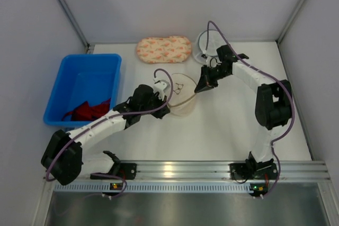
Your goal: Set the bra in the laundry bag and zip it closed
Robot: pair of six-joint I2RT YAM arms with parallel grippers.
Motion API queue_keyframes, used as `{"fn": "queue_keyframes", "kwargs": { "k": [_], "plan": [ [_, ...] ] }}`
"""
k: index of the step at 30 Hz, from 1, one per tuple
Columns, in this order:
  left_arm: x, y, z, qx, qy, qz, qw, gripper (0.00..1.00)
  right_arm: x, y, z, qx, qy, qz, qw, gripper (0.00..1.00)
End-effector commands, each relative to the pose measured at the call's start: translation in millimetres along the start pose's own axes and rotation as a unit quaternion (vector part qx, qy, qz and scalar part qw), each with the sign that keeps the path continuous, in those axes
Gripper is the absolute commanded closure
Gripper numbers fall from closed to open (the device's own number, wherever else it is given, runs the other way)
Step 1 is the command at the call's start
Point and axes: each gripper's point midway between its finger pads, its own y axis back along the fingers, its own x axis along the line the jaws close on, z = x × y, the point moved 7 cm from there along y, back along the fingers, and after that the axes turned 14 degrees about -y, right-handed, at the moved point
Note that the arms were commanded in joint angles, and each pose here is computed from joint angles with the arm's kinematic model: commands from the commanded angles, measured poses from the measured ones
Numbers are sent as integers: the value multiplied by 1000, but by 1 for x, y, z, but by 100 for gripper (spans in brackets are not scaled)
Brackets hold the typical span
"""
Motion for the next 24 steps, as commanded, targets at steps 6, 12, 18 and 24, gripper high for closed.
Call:
{"fn": "queue_keyframes", "kwargs": {
  "k": [6,12,18,24],
  "plan": [
    [-25,1,24,-36,-58,-86,994,100,14,7,45,-49,62,-14,997,85],
    [-35,-21,59,-43,2,-100,994,100,28,33,37,-71,57,-14,996,32],
    [-44,-44,80,-63,20,-106,992,100,28,46,-5,-33,7,24,999,31],
    [-52,-61,88,-61,27,-111,992,100,19,14,-29,24,-42,49,998,34]
  ]
}}
